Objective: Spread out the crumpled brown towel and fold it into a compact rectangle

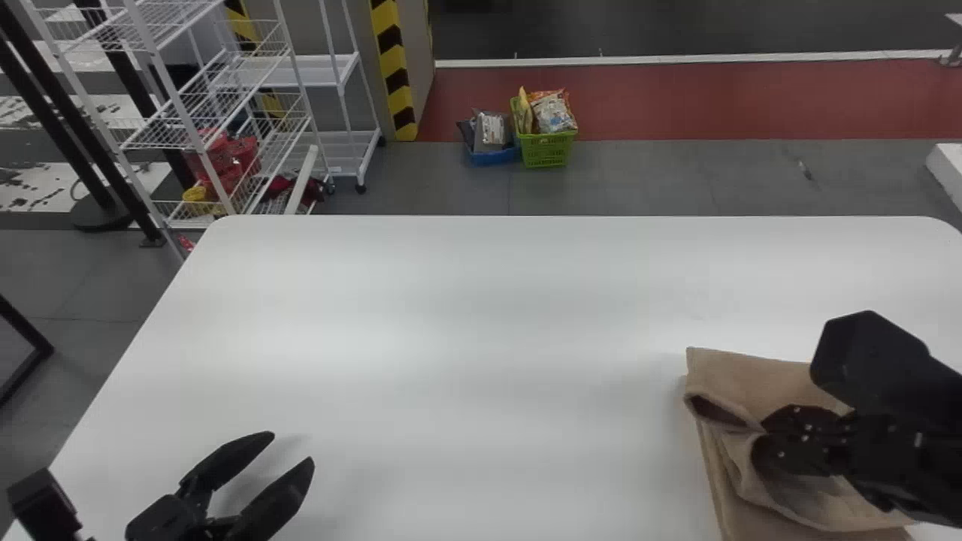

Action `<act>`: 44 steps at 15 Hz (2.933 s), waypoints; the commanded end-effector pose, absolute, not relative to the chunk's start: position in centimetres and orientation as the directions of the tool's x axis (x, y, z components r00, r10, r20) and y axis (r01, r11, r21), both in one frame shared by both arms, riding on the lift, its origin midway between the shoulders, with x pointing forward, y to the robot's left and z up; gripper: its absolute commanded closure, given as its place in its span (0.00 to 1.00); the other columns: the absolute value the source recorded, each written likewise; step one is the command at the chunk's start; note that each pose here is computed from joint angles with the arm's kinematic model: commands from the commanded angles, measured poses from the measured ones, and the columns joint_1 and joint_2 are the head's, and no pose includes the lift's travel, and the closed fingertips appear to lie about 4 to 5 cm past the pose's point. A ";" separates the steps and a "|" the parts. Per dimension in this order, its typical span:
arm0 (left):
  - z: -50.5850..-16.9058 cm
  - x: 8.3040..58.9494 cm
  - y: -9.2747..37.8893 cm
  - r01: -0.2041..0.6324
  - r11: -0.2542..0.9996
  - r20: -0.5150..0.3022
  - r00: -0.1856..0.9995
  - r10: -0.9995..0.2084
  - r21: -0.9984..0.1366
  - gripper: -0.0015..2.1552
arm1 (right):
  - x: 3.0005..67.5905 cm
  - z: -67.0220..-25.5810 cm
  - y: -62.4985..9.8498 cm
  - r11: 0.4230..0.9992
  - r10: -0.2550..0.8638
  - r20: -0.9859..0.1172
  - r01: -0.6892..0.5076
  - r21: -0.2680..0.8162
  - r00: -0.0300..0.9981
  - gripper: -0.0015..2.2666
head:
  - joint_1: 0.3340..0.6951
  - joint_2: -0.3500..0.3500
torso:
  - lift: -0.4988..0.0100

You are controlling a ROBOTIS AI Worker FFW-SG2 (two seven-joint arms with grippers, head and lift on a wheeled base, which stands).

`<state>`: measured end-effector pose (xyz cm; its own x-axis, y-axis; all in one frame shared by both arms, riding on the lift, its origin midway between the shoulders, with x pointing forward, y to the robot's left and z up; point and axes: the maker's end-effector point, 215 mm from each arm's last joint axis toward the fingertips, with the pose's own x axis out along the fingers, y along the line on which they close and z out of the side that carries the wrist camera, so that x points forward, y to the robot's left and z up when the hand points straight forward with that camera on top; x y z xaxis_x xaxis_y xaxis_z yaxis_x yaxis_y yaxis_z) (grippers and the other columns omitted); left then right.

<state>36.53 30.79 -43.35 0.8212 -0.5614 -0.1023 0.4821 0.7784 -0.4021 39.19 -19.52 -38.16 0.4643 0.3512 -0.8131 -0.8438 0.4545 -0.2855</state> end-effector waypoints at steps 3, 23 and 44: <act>-43.0 35.8 32.7 0.465 0.793 -0.102 0.835 -0.540 -0.393 0.05 | 40.1 -39.5 -20.4 0.420 0.278 -0.845 -0.849 -0.321 0.457 0.63 | 1.00 0.78 | 0.73; -43.2 36.3 33.3 0.452 0.809 -0.109 0.845 -0.523 -0.376 0.05 | 38.0 -42.6 -15.3 0.405 0.361 -0.856 -0.889 -0.213 0.370 0.63 | 1.00 0.80 | 0.73; -44.6 35.4 24.7 0.575 0.725 -0.151 0.735 -0.661 -0.379 0.07 | 41.4 -38.6 -4.2 0.411 0.499 -0.779 -0.895 -0.173 0.380 0.63 | 1.00 0.96 | 0.73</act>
<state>35.56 25.45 -44.10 0.7458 -0.6509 -0.1418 0.5677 0.7324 -0.3760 41.35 -4.05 -38.77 0.3812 0.4993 -0.7781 -0.8945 0.4119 -0.1739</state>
